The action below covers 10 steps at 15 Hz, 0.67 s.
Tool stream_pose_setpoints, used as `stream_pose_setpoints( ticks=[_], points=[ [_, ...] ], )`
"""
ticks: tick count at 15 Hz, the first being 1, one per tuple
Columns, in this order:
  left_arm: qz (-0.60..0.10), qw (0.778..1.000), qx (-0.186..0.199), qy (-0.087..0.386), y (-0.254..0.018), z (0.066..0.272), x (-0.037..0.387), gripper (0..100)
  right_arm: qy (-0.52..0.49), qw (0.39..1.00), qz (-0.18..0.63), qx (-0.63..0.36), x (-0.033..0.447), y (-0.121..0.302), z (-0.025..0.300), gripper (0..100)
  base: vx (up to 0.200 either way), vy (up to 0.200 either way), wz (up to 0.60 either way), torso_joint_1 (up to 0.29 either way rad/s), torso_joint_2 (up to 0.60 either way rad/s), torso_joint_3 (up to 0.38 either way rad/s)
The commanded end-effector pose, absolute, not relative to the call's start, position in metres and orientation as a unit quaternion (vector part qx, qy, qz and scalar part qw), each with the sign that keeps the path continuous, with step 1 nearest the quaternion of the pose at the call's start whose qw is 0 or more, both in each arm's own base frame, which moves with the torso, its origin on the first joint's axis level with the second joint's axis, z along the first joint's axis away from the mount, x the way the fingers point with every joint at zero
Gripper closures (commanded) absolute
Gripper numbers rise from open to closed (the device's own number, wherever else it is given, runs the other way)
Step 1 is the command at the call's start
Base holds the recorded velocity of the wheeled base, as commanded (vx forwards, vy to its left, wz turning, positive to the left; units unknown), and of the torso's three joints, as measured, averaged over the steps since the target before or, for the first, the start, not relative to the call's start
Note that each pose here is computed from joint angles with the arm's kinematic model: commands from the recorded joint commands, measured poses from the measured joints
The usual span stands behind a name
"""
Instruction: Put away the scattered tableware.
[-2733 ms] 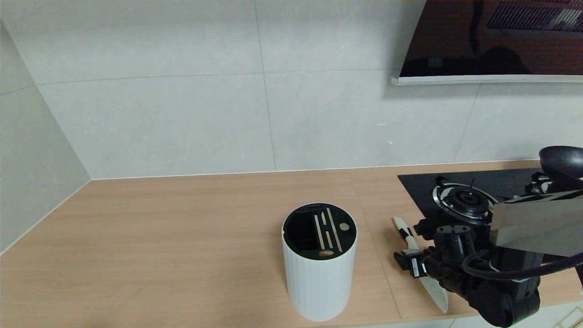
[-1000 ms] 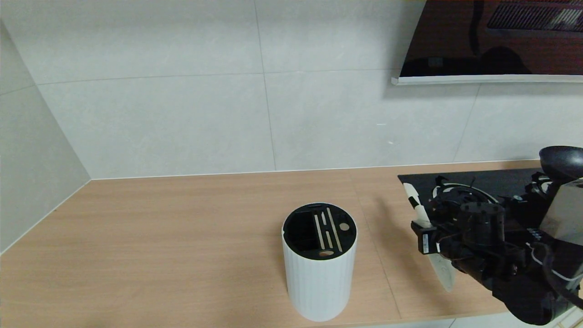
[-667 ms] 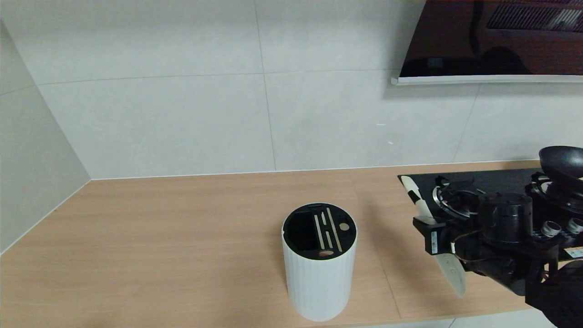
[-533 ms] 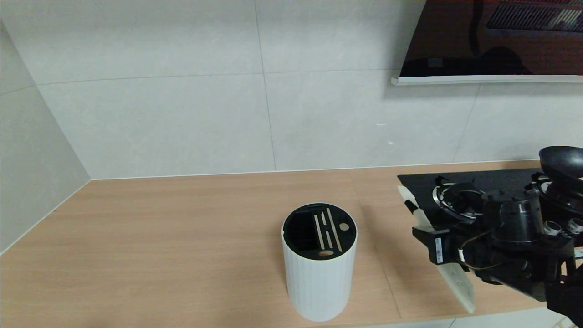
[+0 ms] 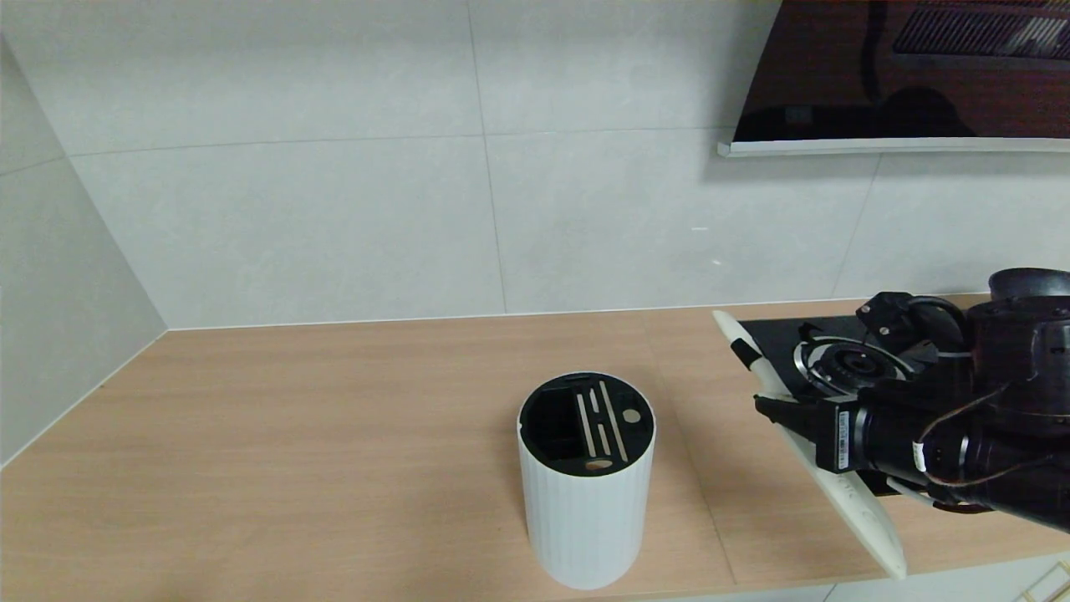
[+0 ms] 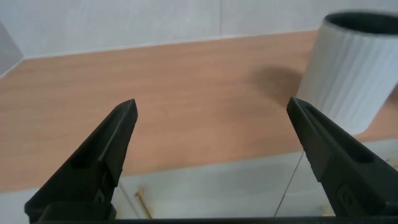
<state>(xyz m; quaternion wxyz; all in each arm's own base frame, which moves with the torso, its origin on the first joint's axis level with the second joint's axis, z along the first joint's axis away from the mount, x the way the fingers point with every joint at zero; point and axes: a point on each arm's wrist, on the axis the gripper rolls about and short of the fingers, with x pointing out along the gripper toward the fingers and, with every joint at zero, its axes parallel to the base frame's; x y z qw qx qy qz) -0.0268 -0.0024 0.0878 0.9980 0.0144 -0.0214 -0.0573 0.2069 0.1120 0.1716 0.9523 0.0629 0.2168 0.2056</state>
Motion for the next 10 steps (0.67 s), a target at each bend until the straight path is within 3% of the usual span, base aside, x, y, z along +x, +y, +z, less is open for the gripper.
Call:
stream_pose_setpoints(
  ticks=[1,3,5,10],
  points=[
    [-0.075,0.997,0.015,-0.028,-0.003,0.092,-0.028,0,0.217,0.952,0.207,0.061,0.204,0.111,0.171,100,0.000,0.000,0.00,0.000,0.00,0.000],
    [-0.114,0.993,0.015,-0.021,-0.005,0.099,-0.028,0,0.219,0.951,0.209,0.059,0.203,0.111,0.170,100,0.000,0.000,0.00,0.000,0.00,0.000],
    [-0.151,0.988,0.011,0.012,-0.006,0.124,-0.020,0,0.197,0.955,0.216,0.053,0.206,0.112,0.176,100,0.000,0.000,0.00,0.000,0.00,0.000],
    [-0.232,0.968,-0.021,0.095,-0.011,0.211,0.047,0,0.169,0.956,0.234,0.059,0.237,0.131,0.194,100,0.000,0.000,0.00,0.000,0.00,0.000]
  ],
)
